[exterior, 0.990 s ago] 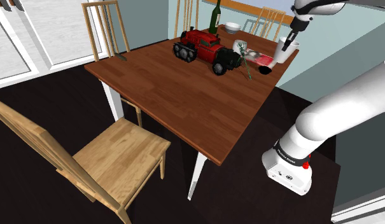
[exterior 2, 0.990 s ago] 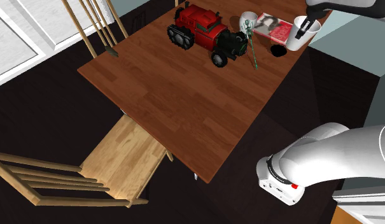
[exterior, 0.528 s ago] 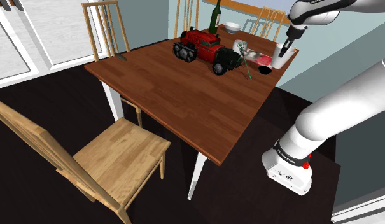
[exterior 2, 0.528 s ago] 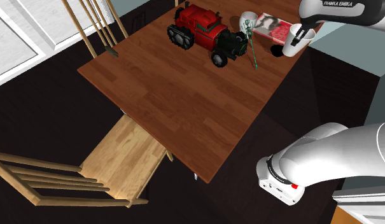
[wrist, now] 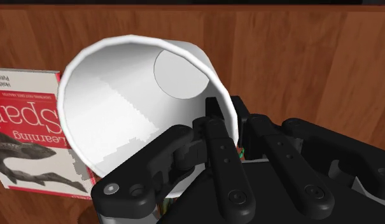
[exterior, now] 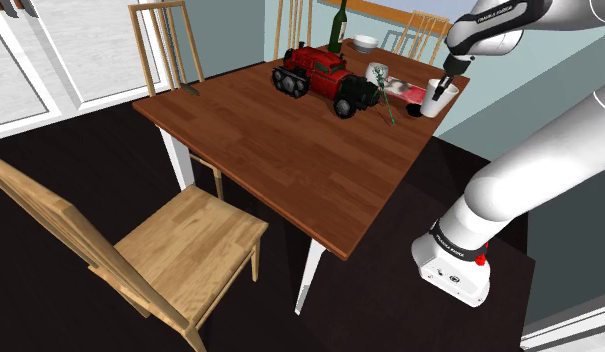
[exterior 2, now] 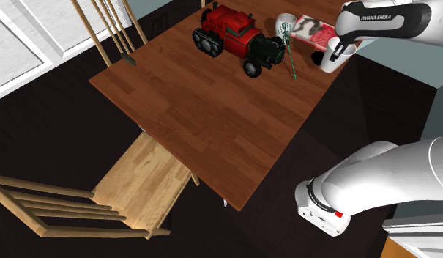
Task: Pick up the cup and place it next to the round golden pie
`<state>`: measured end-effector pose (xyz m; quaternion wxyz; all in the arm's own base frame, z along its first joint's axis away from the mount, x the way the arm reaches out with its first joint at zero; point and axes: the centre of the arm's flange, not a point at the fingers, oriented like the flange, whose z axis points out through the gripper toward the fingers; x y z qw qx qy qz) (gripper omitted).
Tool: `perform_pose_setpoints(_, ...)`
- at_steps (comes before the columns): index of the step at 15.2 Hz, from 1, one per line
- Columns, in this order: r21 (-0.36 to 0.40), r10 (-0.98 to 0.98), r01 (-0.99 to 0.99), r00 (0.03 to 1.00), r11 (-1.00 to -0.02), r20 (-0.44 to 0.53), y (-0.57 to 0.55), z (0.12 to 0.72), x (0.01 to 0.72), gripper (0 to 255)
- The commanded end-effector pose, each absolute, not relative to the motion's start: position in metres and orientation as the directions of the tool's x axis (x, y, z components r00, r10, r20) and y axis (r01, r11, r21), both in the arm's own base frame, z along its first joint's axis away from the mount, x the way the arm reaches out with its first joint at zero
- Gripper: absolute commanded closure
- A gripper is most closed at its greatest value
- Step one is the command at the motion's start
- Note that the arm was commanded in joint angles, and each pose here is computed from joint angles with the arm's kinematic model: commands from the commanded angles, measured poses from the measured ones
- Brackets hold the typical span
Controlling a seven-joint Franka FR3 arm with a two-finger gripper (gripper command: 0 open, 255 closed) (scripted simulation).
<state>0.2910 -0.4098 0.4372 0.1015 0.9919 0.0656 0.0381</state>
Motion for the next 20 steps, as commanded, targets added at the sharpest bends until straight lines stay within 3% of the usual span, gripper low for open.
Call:
perform_pose_setpoints(1,0.207,0.138,0.122,0.988,-0.971,0.063,-0.41,0.427,0.292,255)
perform_pose_setpoints(11,0.207,0.138,0.122,0.988,-0.971,0.063,-0.41,0.37,0.292,255)
perform_pose_setpoints(19,0.207,0.138,0.122,0.988,-0.971,0.063,-0.41,0.37,0.292,255)
perform_pose_setpoints(20,0.207,0.138,0.122,0.988,-0.971,0.063,-0.41,0.37,0.292,0)
